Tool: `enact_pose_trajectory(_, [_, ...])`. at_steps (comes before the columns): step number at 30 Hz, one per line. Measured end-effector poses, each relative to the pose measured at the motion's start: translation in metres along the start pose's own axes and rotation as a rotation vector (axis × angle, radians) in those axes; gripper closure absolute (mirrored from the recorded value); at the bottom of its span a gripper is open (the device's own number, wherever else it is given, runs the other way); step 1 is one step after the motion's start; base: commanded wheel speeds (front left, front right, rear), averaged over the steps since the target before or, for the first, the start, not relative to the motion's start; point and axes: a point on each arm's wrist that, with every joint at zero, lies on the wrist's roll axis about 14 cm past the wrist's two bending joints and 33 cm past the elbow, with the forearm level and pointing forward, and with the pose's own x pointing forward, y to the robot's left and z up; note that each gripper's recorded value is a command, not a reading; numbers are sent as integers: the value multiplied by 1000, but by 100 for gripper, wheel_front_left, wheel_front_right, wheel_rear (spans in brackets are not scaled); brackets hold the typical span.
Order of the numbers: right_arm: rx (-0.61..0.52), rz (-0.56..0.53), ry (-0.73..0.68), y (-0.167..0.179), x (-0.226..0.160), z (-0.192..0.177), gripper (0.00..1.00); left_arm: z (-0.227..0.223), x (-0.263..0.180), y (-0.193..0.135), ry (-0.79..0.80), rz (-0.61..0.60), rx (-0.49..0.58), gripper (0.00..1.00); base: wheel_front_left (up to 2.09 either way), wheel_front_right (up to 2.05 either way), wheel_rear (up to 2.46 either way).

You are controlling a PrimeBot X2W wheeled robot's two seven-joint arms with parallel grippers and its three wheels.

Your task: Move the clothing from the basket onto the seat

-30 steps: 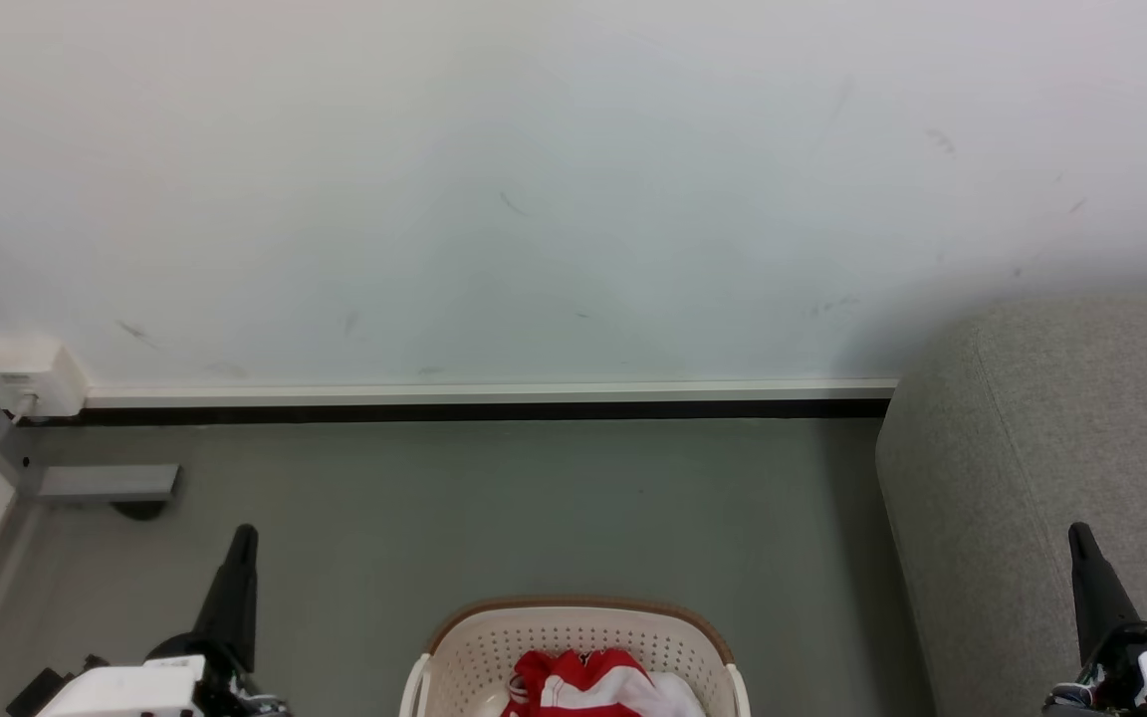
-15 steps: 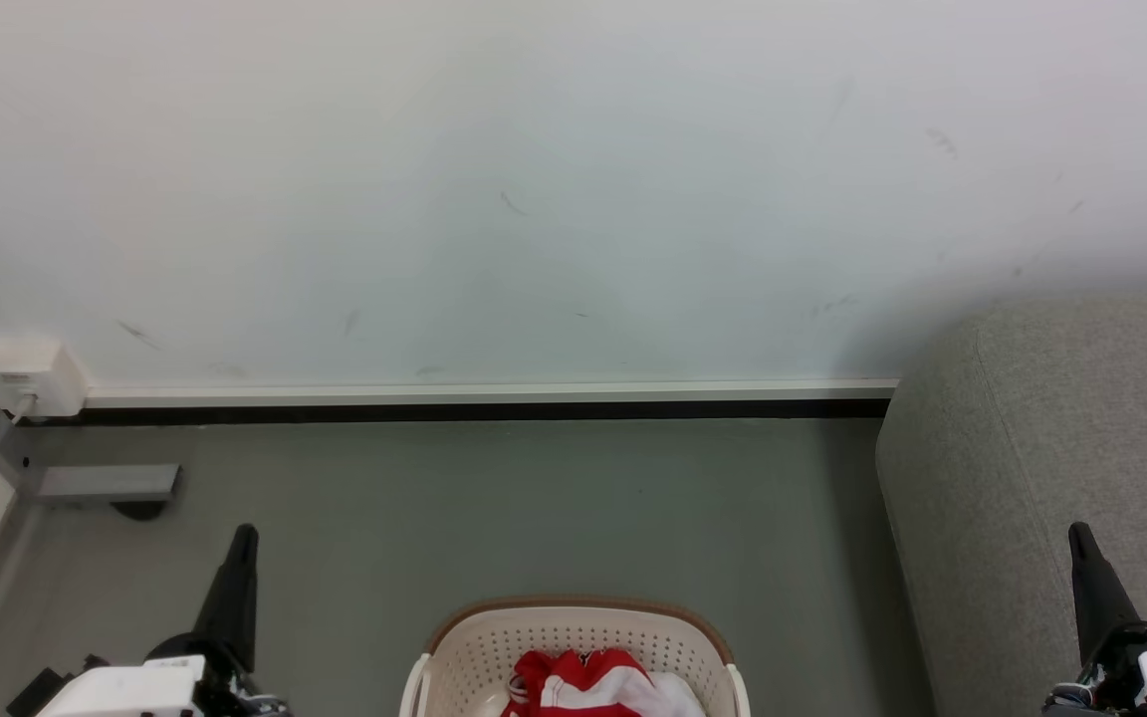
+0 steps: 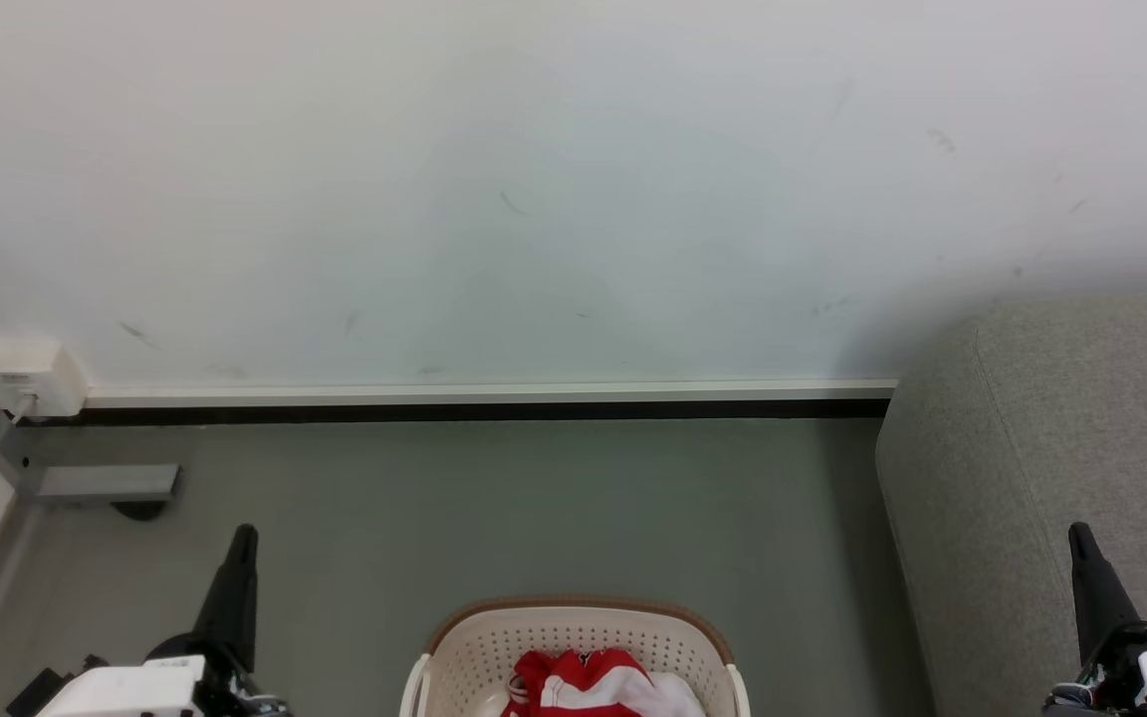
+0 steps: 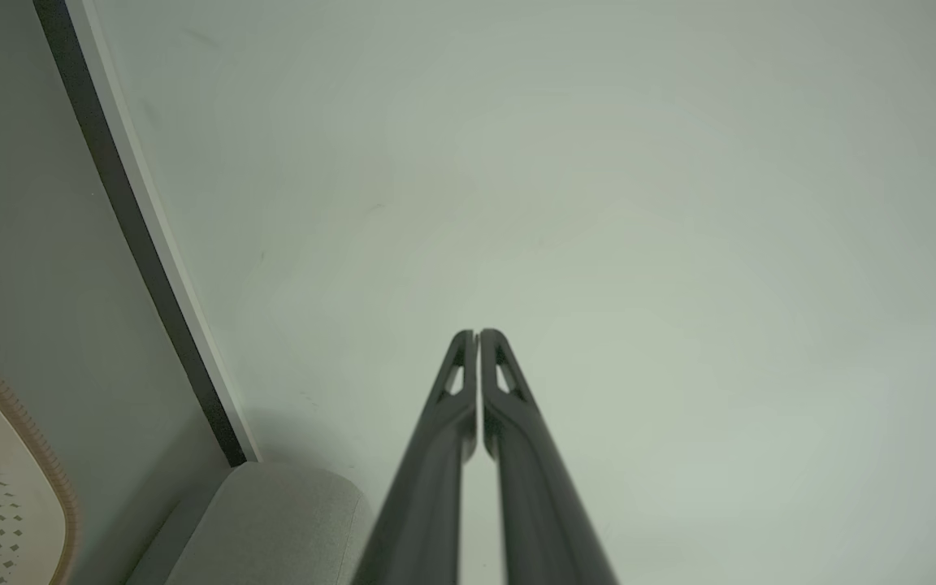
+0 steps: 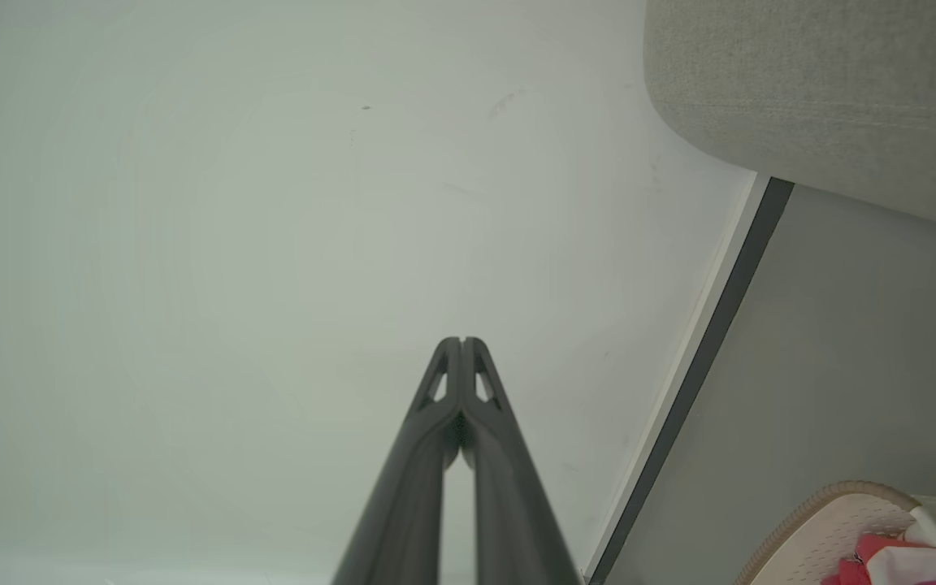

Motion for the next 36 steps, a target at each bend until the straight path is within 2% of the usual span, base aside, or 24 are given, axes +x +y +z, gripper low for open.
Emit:
enact_pose_trajectory(22, [0,0,0,0,0,0,100,0,0,0,0,0,0,100,0,0,0])
enact_pose_trajectory(23, [2,-9,0,-3,-1,0,0,0,-1,3,-1,9,-1,0,0,0,0])
enact_pose_trajectory(28, [20,-87,0,-30,-14,-5,0,-3,-13,30,-4,92,-13,0,0,0,0])
enact_pose_trajectory(36, [-26,-90,-17,-30,-14,-6,0,-6,-13,32,-16,98,6,0,0,0,0])
